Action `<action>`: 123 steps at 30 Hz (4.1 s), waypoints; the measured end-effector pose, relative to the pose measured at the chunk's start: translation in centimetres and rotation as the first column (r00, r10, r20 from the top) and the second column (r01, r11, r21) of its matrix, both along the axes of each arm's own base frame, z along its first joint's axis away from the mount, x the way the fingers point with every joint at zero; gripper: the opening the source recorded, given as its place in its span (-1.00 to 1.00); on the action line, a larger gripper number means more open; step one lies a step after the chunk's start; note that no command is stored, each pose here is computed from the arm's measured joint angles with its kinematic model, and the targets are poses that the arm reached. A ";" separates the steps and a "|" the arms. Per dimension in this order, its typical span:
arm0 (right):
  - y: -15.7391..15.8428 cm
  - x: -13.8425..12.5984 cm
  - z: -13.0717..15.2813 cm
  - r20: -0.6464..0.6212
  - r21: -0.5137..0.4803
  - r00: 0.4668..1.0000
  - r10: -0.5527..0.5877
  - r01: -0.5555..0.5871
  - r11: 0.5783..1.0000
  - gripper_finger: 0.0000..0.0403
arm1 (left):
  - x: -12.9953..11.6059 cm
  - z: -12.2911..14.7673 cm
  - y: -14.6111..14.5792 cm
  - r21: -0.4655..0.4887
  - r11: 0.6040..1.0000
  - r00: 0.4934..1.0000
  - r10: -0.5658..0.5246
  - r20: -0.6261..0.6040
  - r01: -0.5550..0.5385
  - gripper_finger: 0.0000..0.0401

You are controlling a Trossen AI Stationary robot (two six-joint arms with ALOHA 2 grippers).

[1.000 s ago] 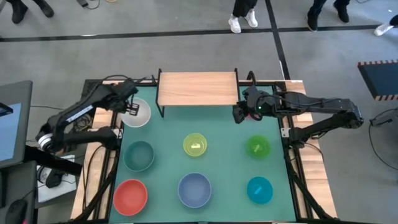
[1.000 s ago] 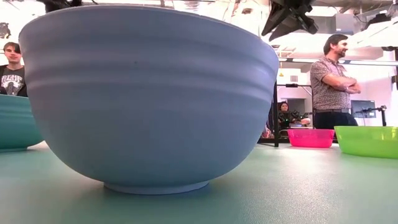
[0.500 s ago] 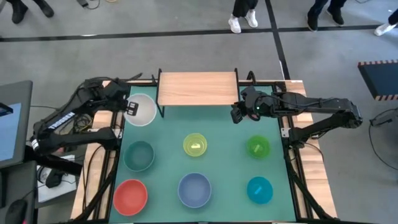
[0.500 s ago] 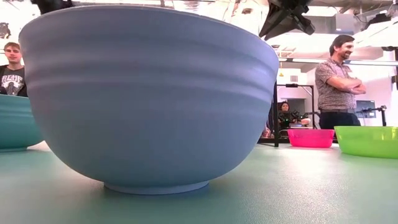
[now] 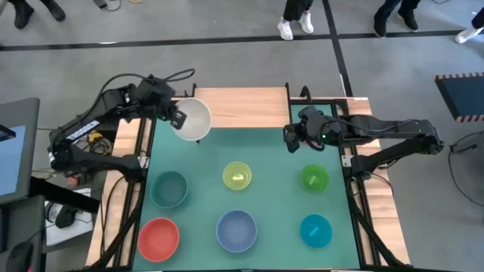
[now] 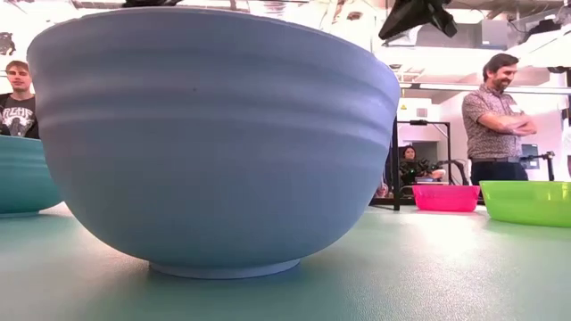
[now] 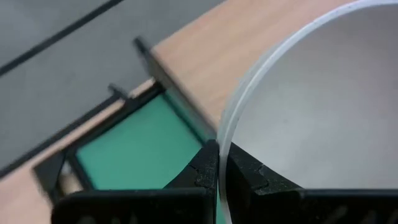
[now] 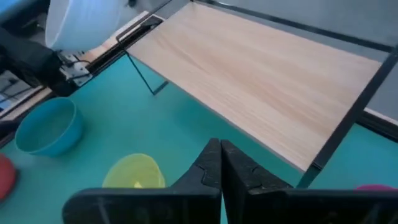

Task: Place and stack bowls onto a shelf
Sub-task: Put the large white bowl on the shelf, then stack the large dark green bowl on the large white bowl on the shelf

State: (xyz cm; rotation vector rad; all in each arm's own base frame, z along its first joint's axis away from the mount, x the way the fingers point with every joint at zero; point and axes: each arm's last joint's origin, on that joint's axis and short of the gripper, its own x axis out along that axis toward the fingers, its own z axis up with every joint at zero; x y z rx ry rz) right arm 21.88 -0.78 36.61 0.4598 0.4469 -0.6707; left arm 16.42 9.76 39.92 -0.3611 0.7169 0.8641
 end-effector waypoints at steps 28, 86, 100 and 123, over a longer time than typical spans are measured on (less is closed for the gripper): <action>3.6 -0.3 -0.4 0.103 0.132 0.989 -0.108 0.094 0.987 -0.65 | 6.1 -3.7 10.3 -0.051 0.998 0.994 0.039 -0.102 -0.044 -1.00; 5.0 8.4 -6.3 0.042 0.338 0.998 -0.037 0.021 0.941 -0.64 | 0.7 3.2 2.4 0.128 0.966 0.968 -0.238 0.081 0.226 -0.23; 9.3 13.4 -6.9 0.009 0.294 0.987 0.158 -0.154 0.943 -0.23 | -3.3 3.1 -8.3 -0.052 0.980 0.954 -0.172 0.246 0.190 -0.23; 10.5 22.5 -8.3 0.160 0.396 0.984 0.071 -0.130 0.909 0.00 | -3.6 -0.3 -14.9 -0.091 0.952 0.953 -0.279 0.121 0.291 -0.23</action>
